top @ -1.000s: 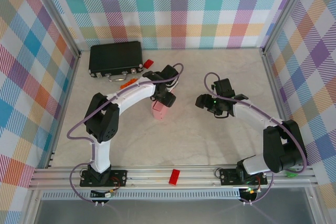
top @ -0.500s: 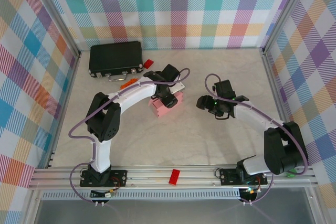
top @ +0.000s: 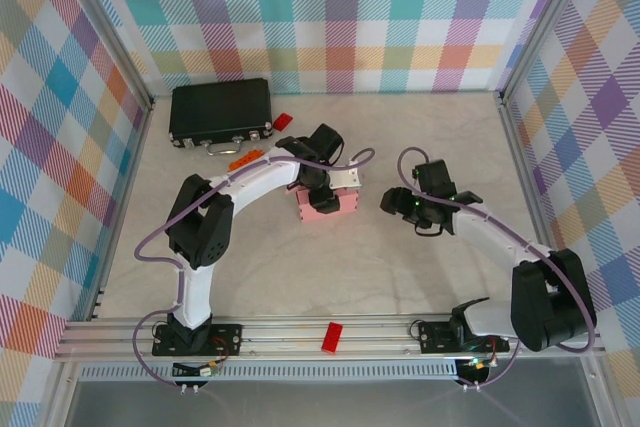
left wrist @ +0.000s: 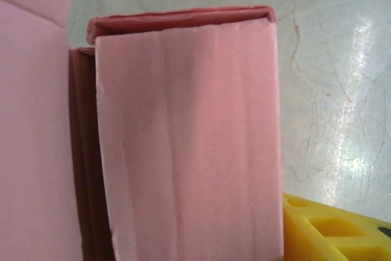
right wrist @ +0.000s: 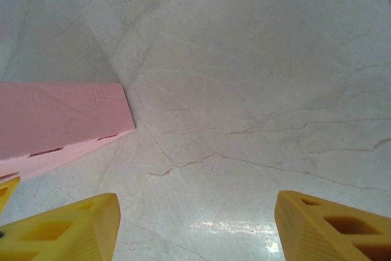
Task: Fold the paper box
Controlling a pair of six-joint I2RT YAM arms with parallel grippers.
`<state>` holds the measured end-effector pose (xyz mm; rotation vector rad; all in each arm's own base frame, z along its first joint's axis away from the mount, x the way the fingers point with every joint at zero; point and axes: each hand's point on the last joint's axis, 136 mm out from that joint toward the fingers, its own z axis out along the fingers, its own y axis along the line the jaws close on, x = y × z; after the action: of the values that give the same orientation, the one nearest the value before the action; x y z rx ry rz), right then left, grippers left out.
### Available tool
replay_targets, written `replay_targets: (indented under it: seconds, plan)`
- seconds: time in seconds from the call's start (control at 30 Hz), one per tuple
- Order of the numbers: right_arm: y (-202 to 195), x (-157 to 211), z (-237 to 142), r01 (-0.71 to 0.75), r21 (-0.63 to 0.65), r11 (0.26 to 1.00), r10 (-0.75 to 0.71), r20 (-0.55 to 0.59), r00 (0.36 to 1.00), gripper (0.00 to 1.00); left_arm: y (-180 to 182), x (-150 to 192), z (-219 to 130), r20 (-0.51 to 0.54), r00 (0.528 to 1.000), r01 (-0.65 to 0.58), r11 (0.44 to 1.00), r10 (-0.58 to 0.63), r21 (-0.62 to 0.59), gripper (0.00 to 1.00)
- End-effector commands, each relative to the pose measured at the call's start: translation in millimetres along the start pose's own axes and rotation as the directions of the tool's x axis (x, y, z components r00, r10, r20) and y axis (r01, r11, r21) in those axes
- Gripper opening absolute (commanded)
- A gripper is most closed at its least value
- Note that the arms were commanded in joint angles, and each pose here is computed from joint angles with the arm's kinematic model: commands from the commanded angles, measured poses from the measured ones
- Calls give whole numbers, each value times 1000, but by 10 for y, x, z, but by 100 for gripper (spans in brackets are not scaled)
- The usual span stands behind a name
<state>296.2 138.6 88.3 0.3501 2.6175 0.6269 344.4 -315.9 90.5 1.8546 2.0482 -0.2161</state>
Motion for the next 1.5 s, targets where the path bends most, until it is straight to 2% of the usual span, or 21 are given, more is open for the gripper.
replay_targets:
  seconds: [0.0, 0.27, 0.43, 0.47, 0.57, 0.7, 0.73, 0.97, 1.13, 1.23, 1.33, 1.47]
  plan:
    - [-70, 47, -38, -39, 11, 999, 39, 5, 999, 68, -61, -43, 22, 34, 990, -141, 989, 139, 42, 61]
    - [-126, 108, -87, -64, 10, 998, 64, 19, 998, 68, -26, -105, 16, 56, 975, -217, 974, 214, 63, 62]
    - [-132, 109, -83, -57, 14, 998, 56, 18, 998, 69, 16, -164, -39, 70, 976, -207, 977, 204, 44, 65]
    - [-134, 102, -79, -55, 17, 998, 54, 19, 998, 69, 34, -182, -55, 72, 978, -198, 980, 195, 37, 67]
    - [-117, 69, -73, -43, 22, 999, 43, 19, 999, 69, 133, -190, -102, 52, 986, -160, 987, 160, -5, 81]
    - [-113, 25, -59, -23, 43, 999, 23, 12, 1000, 69, 111, -219, -219, 52, 988, -147, 989, 147, -4, 99]
    - [-105, 10, -57, -16, 44, 999, 15, 13, 1000, 69, 103, -228, -249, 55, 988, -147, 989, 148, -6, 100]
    - [34, -148, -78, 53, 24, 998, -54, 28, 998, 69, 88, -357, -611, 100, 992, -73, 996, 77, -42, 100]
    - [200, -280, -107, 159, -3, 987, -159, 28, 987, 69, 247, -374, -905, 188, 981, 71, 981, -36, -179, 100]
    - [314, -371, -133, 225, -25, 974, -224, 40, 974, 69, 349, -356, -1172, 300, 943, 219, 949, -146, -228, 100]
    - [416, -469, -161, 285, -40, 958, -282, 57, 958, 69, 468, -259, -1446, 403, 870, 400, 885, -284, -239, 100]
    - [565, -566, -201, 389, -69, 919, -383, 80, 920, 68, 676, 92, -1699, 468, 715, 659, 725, -520, -201, 100]
